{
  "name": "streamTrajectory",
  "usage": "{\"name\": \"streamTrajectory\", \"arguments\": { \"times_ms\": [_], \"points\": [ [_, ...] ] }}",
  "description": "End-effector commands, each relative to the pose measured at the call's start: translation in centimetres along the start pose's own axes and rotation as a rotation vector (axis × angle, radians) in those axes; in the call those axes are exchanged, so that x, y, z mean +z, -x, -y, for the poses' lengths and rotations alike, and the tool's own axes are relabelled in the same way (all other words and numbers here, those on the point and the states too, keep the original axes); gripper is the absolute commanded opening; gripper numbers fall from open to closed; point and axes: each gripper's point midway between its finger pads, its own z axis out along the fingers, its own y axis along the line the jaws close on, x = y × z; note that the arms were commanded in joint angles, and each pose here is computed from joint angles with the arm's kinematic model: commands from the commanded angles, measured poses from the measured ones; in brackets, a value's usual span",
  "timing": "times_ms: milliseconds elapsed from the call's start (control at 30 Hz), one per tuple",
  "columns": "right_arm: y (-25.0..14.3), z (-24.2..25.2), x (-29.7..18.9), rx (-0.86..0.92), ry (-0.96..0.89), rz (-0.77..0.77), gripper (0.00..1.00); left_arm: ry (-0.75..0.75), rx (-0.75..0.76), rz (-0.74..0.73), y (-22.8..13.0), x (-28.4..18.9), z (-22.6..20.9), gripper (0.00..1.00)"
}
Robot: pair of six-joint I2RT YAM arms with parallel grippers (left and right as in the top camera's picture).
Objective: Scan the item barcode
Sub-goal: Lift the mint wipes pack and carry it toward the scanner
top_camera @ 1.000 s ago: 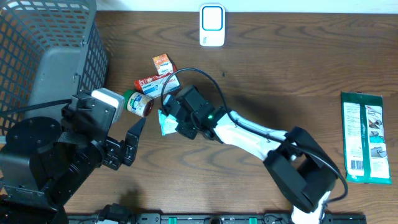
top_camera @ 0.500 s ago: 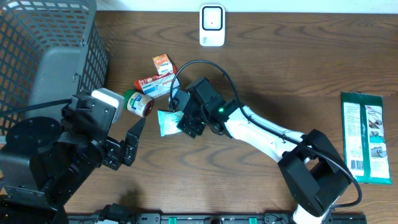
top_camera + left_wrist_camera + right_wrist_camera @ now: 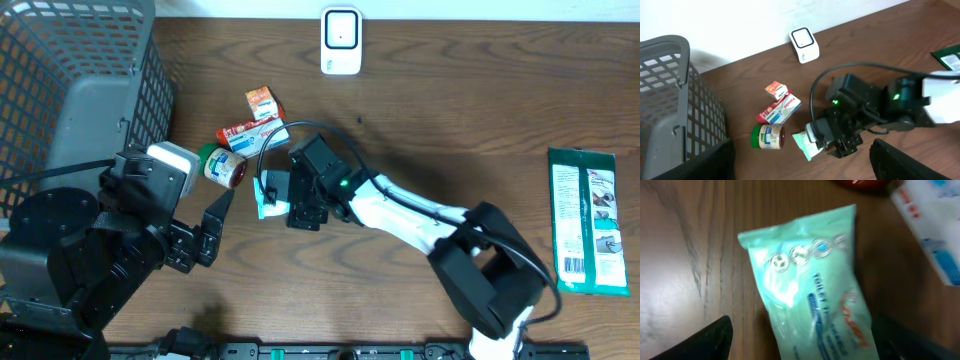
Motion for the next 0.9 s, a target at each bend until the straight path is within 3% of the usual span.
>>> {"name": "streamTrajectory", "arguments": {
  "times_ms": [0, 100, 333, 533, 867],
  "points": [
    [-1.5, -1.0, 2.0, -0.069, 0.033, -0.040, 0.80, 0.013, -0.006, 0.005, 0.2, -0.1, -0.2, 0.86],
    [-1.7, -1.1, 2.4, -0.068, 0.036, -0.044, 0.73, 0.013, -0.006, 0.005, 0.2, -0.1, -0.2, 0.86],
    [-1.8, -0.7, 3.5, -0.072, 0.019, -0.035, 0.43, 0.013, -0.006, 0.005, 0.2, -0.1, -0.2, 0.86],
    [-1.8, -0.8, 3.6, -0.067, 0.020, -0.035, 0.01, 0.013, -0.006, 0.005, 0.2, -0.1, -0.2, 0.86],
    [-0.5, -2.3, 2.9, 0.150, 0.112, 0.021, 0.01, 0.013, -0.006, 0.005, 0.1, -0.1, -0.2, 0.86]
  ]
}}
